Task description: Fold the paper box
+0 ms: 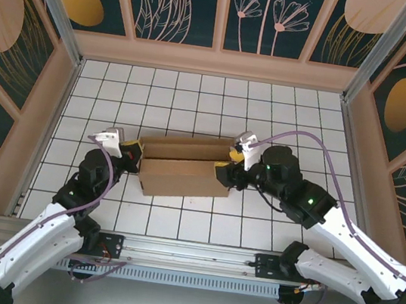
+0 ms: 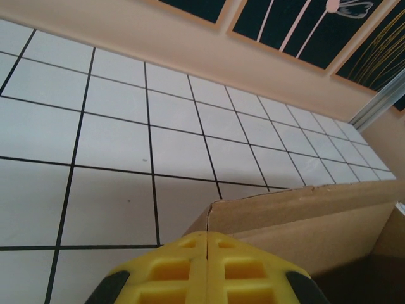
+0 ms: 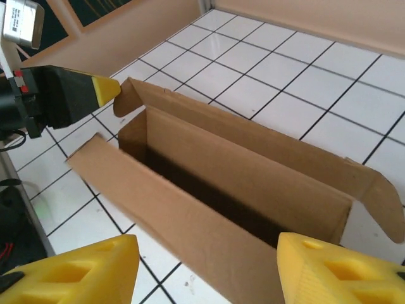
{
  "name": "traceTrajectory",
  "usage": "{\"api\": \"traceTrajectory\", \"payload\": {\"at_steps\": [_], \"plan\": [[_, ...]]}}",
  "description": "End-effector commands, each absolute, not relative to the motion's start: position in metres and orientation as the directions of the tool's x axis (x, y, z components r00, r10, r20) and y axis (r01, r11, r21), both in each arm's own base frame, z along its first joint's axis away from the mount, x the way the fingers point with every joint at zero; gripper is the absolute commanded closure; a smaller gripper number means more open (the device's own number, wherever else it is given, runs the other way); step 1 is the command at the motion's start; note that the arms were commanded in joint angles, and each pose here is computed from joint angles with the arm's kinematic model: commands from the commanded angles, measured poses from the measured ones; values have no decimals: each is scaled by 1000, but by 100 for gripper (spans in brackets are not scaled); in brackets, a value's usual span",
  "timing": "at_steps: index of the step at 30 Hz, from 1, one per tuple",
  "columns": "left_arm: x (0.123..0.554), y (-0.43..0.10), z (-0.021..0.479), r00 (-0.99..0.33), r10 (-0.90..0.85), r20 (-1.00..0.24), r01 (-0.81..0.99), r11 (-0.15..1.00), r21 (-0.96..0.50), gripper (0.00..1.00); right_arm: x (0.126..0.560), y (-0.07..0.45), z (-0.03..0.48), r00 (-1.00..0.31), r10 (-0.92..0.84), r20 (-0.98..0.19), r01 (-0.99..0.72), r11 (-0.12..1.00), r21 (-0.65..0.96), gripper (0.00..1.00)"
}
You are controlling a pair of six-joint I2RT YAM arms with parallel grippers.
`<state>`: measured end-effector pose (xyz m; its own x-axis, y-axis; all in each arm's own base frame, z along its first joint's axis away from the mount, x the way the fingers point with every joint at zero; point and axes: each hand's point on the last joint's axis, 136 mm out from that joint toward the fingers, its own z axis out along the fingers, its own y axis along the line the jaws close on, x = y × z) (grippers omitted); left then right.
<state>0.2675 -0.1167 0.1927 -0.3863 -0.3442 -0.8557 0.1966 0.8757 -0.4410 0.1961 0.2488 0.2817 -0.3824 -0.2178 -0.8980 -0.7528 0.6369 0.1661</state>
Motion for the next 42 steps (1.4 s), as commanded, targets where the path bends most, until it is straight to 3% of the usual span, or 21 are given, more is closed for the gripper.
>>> {"api": "traceTrajectory", "payload": {"at_steps": [1, 4, 9, 13, 17, 20, 25, 33, 42], "plan": [[271, -122, 216, -350, -341, -872, 235, 870, -434, 100, 202, 249, 314, -249, -233, -940, -800, 597, 64, 37], [269, -122, 217, -345, -331, -878, 248, 870, -426, 100, 208, 264, 306, -128, -403, -906, -876, 474, -87, 30], [267, -127, 222, -360, -339, -869, 269, 855, -444, 100, 181, 300, 279, -114, -502, -857, -948, 312, -57, 30], [269, -128, 223, -384, -343, -857, 250, 855, -455, 100, 180, 307, 251, -297, -500, -813, -896, 441, 56, 41], [271, -127, 229, -358, -330, -874, 262, 862, -433, 100, 146, 312, 228, -223, -527, -820, -911, 412, -17, 61], [273, -132, 223, -384, -323, -865, 264, 859, -438, 100, 138, 313, 209, -276, -515, -811, -900, 435, 29, 73], [276, -146, 205, -479, -302, -824, 270, 843, -466, 100, 160, 313, 169, -326, -555, -765, -864, 504, 3, 76], [266, -167, 210, -544, -246, -802, 359, 796, -488, 100, 236, 304, 172, -414, -412, -811, -746, 665, 43, 80], [256, -186, 207, -618, -243, -748, 405, 718, -567, 100, 265, 330, 159, -489, -345, -801, -718, 681, 145, 77]]}}
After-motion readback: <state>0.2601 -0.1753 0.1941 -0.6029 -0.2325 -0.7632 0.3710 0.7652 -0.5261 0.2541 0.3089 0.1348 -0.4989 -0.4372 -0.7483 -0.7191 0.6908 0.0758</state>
